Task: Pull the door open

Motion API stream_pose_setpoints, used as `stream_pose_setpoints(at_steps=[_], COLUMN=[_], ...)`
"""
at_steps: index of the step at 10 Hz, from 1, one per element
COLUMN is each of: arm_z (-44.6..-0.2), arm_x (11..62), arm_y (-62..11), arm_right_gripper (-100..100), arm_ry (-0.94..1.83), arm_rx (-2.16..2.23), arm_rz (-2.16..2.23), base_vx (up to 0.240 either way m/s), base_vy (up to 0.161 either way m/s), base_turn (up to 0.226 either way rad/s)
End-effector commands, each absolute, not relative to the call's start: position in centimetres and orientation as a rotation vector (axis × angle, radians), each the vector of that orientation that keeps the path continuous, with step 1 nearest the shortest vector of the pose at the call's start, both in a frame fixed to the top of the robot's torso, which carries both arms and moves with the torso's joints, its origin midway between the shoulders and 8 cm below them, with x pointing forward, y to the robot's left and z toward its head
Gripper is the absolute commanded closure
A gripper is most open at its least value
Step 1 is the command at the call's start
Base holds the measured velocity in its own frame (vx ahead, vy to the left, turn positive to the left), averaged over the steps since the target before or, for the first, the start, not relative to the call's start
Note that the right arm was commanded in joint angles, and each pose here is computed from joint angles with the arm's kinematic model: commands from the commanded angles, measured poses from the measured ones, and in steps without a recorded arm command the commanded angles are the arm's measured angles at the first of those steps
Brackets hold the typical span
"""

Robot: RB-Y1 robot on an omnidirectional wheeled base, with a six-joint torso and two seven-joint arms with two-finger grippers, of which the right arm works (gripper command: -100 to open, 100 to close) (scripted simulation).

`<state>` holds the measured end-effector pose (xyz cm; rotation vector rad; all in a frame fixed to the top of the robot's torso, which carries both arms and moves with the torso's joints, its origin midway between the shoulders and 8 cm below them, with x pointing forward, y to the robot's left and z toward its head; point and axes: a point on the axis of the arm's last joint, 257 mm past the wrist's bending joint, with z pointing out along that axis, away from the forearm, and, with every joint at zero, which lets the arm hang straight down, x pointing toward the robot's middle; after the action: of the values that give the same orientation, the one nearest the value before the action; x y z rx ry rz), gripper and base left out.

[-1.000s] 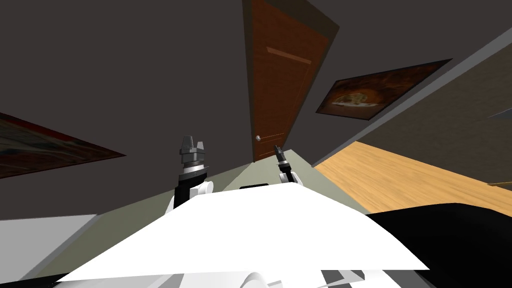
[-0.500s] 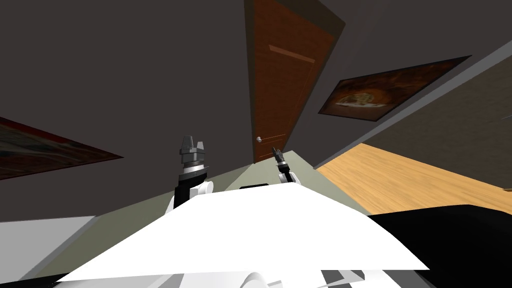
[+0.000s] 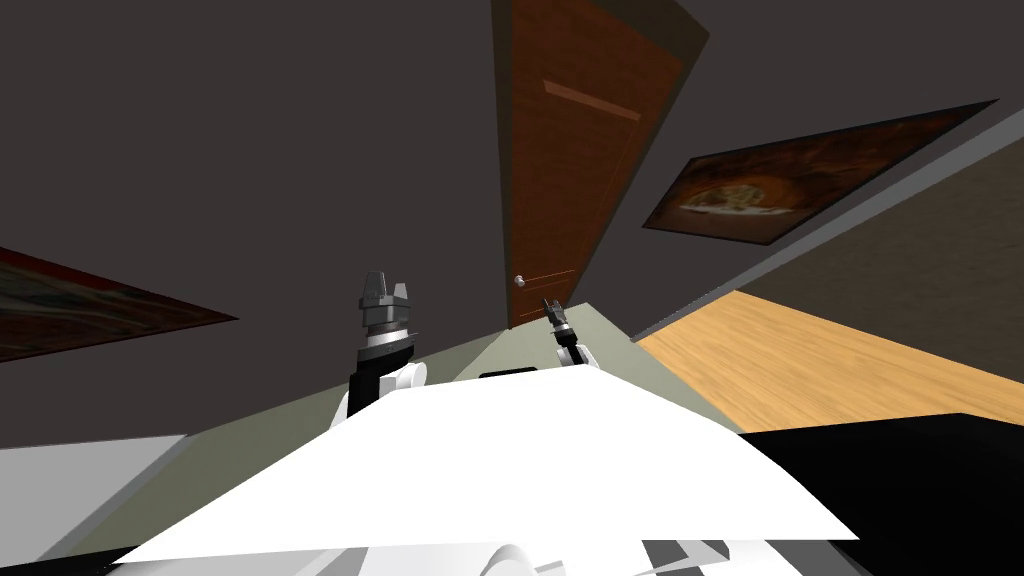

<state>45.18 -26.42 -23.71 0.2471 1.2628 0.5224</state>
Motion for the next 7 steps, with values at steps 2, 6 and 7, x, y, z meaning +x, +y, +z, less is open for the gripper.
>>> stream_pose_setpoints(at_steps=[2,6,7], arm_z=[-25.7,-29.0,-29.8], arm_x=[45.6,46.1,46.2], arm_y=[-26.3,-25.9,-25.8], arm_right_gripper=[-100,-100,-100], arm_ry=[1.304,1.371,1.387], arm_rx=[0.207,0.131,0.112], arm_rz=[0.466,0.374,0.354], base_vx=[0.068,0.095,0.111], base_vy=[0.003,-0.002,-0.004], base_turn=[0.017,0.023,0.025])
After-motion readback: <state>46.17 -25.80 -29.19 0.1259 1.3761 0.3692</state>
